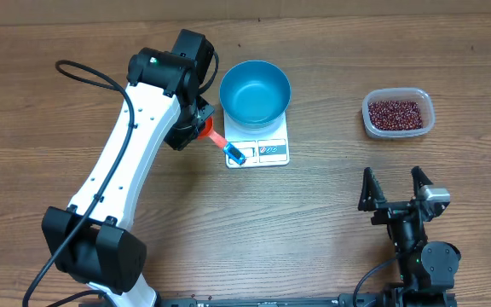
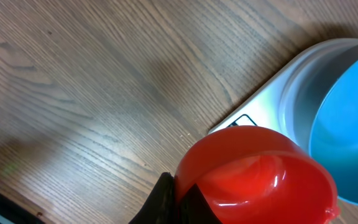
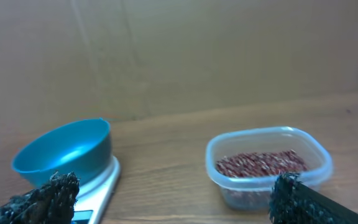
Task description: Scoop item into bowl and weigh 150g on scale
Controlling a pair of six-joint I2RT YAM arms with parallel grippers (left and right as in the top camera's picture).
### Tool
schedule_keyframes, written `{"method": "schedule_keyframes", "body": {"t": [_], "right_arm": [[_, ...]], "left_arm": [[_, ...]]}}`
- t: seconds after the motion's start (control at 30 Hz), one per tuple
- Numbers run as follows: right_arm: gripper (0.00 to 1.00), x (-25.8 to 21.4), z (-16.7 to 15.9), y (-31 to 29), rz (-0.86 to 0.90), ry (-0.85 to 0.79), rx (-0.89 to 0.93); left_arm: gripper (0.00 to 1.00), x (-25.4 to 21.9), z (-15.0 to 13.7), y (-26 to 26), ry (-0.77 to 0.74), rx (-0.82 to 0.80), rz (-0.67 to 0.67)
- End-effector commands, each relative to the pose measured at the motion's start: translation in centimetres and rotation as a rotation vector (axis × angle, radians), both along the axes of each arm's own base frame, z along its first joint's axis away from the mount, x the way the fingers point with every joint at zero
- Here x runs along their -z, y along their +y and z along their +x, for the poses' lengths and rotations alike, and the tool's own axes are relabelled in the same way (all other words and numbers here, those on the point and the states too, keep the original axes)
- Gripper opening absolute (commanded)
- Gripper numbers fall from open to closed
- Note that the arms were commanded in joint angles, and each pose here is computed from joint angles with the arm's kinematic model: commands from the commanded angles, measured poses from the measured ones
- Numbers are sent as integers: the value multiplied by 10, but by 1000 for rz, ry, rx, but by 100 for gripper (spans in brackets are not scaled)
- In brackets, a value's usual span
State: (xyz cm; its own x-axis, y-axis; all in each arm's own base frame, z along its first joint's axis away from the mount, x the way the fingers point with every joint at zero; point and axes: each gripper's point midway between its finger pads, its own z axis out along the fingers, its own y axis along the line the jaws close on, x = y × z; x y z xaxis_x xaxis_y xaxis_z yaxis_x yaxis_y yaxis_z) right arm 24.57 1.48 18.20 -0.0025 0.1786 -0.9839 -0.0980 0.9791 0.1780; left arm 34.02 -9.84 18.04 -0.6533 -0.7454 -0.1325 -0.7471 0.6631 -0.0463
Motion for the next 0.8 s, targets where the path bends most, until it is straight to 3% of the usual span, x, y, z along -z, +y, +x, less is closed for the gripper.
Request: {"method": "schedule_keyframes", "body": {"t": [0.0, 0.23, 0.77], "right_arm": [[100, -2, -3, 18, 11, -16, -105], [100, -5, -10, 37, 333, 74, -219], [100, -60, -31, 40, 344, 89, -234]], "left_arm": [[4, -10, 1, -1, -26, 23, -5], [4, -10, 1, -1, -26, 22, -5], [4, -10, 1, -2, -29, 23, -6]]}}
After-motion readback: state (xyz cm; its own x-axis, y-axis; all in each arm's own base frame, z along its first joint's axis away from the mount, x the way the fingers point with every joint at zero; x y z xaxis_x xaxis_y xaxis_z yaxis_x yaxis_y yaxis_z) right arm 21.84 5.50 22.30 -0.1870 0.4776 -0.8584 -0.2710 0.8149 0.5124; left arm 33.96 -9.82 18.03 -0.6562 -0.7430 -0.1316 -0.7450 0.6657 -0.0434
